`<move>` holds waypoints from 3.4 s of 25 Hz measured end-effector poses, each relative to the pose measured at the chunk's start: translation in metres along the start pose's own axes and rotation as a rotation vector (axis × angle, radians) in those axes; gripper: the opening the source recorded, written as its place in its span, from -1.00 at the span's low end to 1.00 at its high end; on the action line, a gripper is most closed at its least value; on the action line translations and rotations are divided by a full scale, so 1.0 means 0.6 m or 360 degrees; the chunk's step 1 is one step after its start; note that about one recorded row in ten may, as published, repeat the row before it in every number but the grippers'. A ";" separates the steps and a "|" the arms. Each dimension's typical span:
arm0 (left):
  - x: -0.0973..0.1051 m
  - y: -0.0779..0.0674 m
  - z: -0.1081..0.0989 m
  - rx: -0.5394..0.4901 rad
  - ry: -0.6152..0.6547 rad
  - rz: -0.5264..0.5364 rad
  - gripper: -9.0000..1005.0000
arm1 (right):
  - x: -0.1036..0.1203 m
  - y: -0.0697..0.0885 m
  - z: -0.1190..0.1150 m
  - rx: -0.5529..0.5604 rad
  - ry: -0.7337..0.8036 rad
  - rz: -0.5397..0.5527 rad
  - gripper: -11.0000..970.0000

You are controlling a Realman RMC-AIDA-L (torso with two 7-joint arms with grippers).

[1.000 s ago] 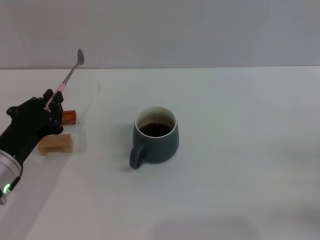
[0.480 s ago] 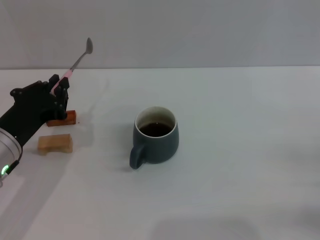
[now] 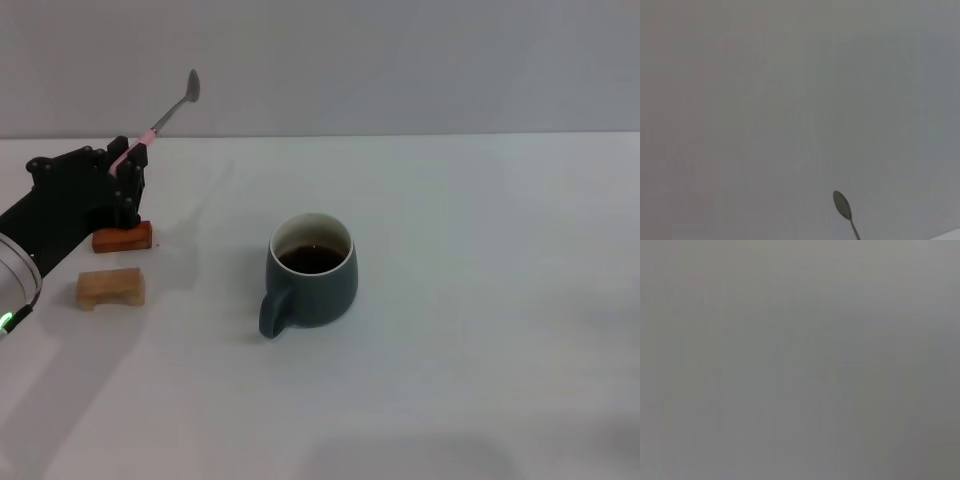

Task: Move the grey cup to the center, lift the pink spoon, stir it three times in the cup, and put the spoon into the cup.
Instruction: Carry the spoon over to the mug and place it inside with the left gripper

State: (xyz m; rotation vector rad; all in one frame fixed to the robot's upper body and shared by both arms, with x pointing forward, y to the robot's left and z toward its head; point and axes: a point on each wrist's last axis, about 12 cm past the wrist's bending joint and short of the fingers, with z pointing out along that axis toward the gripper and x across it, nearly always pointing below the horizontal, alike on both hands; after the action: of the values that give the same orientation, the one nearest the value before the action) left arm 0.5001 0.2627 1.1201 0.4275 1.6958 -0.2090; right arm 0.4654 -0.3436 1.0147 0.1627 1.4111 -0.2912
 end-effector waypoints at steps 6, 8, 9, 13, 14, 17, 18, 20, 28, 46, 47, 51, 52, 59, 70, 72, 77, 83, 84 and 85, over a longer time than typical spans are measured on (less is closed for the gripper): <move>-0.015 0.002 0.000 0.0009 0.0013 0.0047 -0.72 | -0.001 -0.003 -0.003 0.0010 -0.0010 0.0000 -0.98; -0.019 0.001 0.001 0.0014 0.0033 0.0061 -0.72 | -0.001 -0.003 -0.004 0.0011 -0.0012 0.0000 -0.98; -0.021 0.000 0.003 0.0018 0.0049 0.0066 -0.72 | -0.001 -0.003 -0.004 0.0012 -0.0011 0.0000 -0.98; -0.022 -0.003 0.009 0.0024 0.0110 0.0092 -0.72 | 0.000 -0.003 -0.006 0.0014 -0.0008 0.0005 -0.98; -0.024 -0.005 0.011 0.0027 0.0120 0.0099 -0.72 | 0.000 -0.003 -0.006 0.0015 -0.0007 0.0006 -0.98; -0.030 -0.005 0.016 0.0023 0.0148 0.0109 -0.72 | 0.001 -0.003 -0.008 0.0017 -0.0004 0.0011 -0.98; -0.032 -0.004 0.017 0.0020 0.0161 0.0119 -0.72 | 0.001 -0.003 -0.008 0.0017 -0.0004 0.0011 -0.98; -0.038 -0.005 0.019 0.0020 0.0173 0.0142 -0.72 | 0.001 -0.003 -0.008 0.0018 0.0000 0.0012 -0.98; -0.085 -0.023 0.025 0.0049 0.0249 0.0340 -0.72 | 0.002 -0.005 -0.011 0.0022 0.0007 0.0016 -0.98; -0.135 -0.050 0.044 0.0089 0.0355 0.0608 -0.72 | 0.007 -0.015 -0.024 0.0047 0.0030 0.0006 -0.98; -0.138 -0.051 0.044 0.0097 0.0358 0.0623 -0.72 | 0.007 -0.016 -0.025 0.0048 0.0031 0.0005 -0.98; -0.151 -0.054 0.042 0.0131 0.0361 0.0695 -0.72 | 0.007 -0.017 -0.025 0.0050 0.0031 0.0003 -0.98; -0.154 -0.056 0.041 0.0143 0.0361 0.0728 -0.72 | 0.007 -0.017 -0.025 0.0050 0.0031 0.0003 -0.98; -0.178 -0.060 0.027 0.0222 0.0407 0.0939 -0.72 | 0.007 -0.017 -0.025 0.0049 0.0029 0.0003 -0.98; -0.176 -0.075 0.029 0.0367 0.0463 0.1217 -0.72 | 0.008 -0.027 -0.027 0.0116 0.0036 0.0000 -0.98; -0.176 -0.076 0.030 0.0378 0.0459 0.1259 -0.72 | 0.008 -0.033 -0.027 0.0145 0.0038 -0.0006 -0.98; -0.172 -0.069 0.033 0.0387 0.0470 0.1353 -0.72 | 0.009 -0.043 -0.028 0.0179 0.0045 -0.0022 -0.98; -0.162 -0.060 0.036 0.0412 0.0478 0.1400 -0.72 | 0.011 -0.042 -0.029 0.0185 0.0060 -0.0019 -0.98; -0.161 -0.058 0.036 0.0419 0.0479 0.1409 -0.72 | 0.011 -0.041 -0.030 0.0185 0.0060 -0.0018 -0.98; -0.161 -0.054 0.035 0.0421 0.0478 0.1413 -0.72 | 0.011 -0.041 -0.030 0.0186 0.0061 -0.0017 -0.98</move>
State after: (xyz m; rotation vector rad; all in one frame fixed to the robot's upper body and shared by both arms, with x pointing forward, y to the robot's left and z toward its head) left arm 0.5182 0.2096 1.2079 1.4118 1.6081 0.3020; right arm 0.4423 -0.3628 1.0067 0.2579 1.4338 -0.3814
